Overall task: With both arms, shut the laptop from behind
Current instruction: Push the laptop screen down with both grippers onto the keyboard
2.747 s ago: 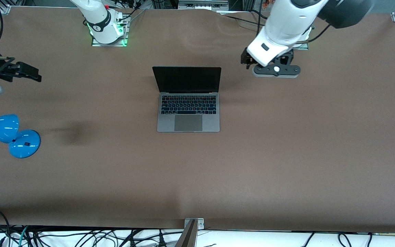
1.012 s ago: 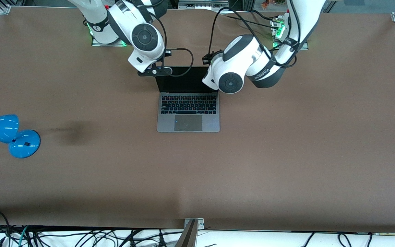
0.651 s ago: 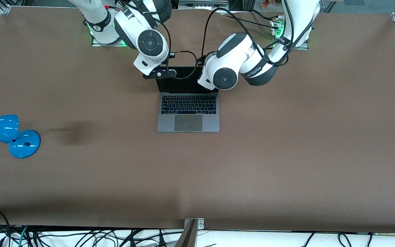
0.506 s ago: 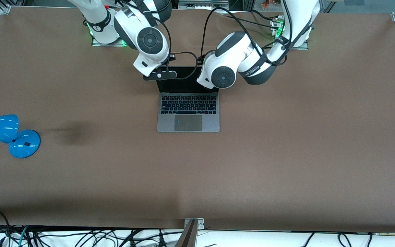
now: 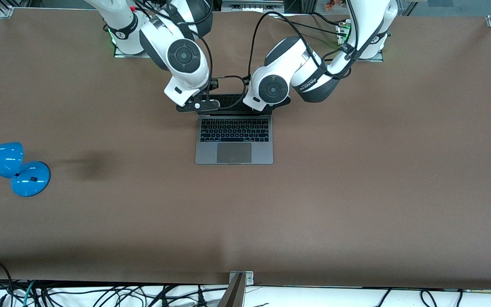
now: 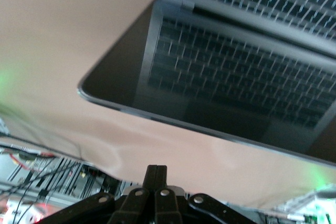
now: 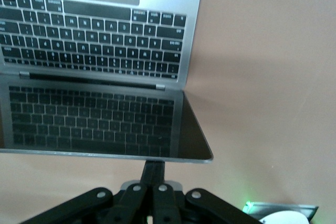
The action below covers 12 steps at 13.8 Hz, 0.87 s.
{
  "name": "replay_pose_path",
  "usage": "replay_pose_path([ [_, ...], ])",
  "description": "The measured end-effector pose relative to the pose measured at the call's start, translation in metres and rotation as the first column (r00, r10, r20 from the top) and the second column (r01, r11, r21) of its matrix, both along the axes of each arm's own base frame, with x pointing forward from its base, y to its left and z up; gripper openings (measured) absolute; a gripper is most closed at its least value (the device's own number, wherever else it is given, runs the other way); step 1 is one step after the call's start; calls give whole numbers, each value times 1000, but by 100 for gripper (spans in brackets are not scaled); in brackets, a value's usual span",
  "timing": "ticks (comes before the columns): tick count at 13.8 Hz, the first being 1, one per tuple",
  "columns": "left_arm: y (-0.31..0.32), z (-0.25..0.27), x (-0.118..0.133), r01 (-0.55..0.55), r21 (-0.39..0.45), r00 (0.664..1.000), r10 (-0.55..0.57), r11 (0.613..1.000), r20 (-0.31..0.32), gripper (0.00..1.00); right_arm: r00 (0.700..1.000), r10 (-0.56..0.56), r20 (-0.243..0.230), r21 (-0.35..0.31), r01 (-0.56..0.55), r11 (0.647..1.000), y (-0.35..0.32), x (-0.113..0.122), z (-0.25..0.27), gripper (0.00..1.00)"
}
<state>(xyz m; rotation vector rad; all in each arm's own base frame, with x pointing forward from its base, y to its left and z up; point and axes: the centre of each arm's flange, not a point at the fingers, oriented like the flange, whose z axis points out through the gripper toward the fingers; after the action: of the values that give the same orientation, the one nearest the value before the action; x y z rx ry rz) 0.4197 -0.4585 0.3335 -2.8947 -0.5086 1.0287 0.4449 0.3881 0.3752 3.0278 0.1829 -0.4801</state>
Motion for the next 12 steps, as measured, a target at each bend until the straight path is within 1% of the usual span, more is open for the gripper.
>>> replay_pose_path([
  [3,8,2,18,-24,6,996,23,1000,86,1,1000,7,17,3,-7,1000,3,12,-10,1],
  [8,12,-2,47,-77,-42,972,84,996,218,1,995,49,86,-31,-46,998,4,47,-26,1],
  [10,12,-18,57,-71,-41,957,79,997,280,1,993,46,109,-32,-43,999,1,64,-37,1],
  [12,13,-44,69,-64,-39,944,74,997,322,1,992,23,123,-18,-21,1000,-6,81,-54,1],
])
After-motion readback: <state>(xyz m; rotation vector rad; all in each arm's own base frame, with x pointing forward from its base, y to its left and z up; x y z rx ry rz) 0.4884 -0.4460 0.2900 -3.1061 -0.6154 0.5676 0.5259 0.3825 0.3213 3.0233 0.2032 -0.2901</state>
